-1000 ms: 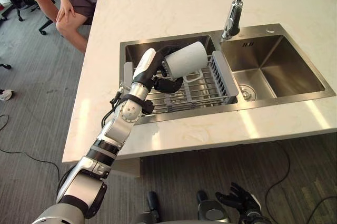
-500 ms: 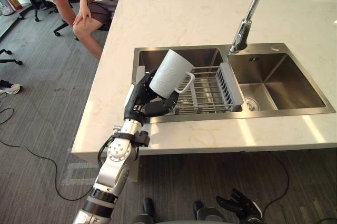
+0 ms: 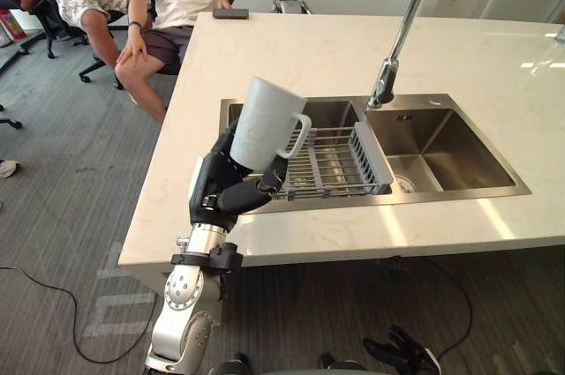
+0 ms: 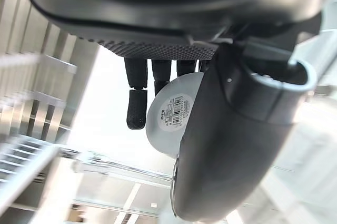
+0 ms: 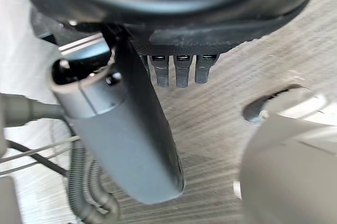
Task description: Walk over to the sink, pick up the cup, carry it to the dishwasher, place the cup inside the dishwasher, then close the dishwasher door
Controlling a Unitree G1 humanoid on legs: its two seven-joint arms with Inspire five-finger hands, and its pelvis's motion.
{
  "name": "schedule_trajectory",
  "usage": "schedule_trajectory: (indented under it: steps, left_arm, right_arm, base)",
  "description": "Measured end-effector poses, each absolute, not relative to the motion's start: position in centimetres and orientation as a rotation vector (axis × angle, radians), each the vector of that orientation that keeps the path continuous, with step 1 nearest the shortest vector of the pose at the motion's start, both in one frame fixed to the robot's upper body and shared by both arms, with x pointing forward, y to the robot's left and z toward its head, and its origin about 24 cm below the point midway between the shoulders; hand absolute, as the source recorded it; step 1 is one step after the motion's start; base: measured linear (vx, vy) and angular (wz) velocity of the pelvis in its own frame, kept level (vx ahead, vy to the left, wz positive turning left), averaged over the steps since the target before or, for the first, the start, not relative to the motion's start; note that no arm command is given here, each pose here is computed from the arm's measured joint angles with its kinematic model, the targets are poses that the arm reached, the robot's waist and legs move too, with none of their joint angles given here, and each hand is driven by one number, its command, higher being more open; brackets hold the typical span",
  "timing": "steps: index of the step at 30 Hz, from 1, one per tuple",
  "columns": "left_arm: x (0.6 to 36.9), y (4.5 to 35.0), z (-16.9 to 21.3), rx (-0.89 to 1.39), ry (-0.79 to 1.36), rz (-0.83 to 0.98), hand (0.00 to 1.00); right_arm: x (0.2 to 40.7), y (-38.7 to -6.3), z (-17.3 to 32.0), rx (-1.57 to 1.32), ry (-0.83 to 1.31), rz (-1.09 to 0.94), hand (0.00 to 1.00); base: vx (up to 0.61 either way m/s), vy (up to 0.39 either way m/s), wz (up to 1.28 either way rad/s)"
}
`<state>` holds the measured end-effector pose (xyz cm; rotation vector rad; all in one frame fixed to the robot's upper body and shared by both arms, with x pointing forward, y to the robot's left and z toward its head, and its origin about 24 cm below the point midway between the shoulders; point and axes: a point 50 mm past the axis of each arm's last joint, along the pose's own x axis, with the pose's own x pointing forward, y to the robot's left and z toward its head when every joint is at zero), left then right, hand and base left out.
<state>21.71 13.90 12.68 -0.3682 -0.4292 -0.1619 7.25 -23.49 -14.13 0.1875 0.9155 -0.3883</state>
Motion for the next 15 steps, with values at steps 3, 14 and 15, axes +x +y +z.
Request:
schedule_trajectory:
  steps: [3, 14, 15]
  left_arm:
    - [21.9, 14.4, 13.5, -0.393, -0.489, -0.117, 0.30]
    - [21.7, 12.9, 13.8, -0.452, -0.500, -0.145, 0.30]
    - [21.6, 12.6, 13.9, -0.459, -0.502, -0.158, 0.30]
  right_arm:
    - [8.0, -23.4, -13.9, 0.188, 0.893, -0.384, 0.90]
    - [11.2, -23.8, -12.8, 0.196, 0.787, -0.424, 0.90]
    - [11.1, -23.9, -12.9, 0.190, 0.790, -0.432, 0.90]
  base:
    - [-0.06, -0.001, 0.31]
    - [-0.18, -0.148, 0.54]
    - [-0.21, -0.104, 1.05]
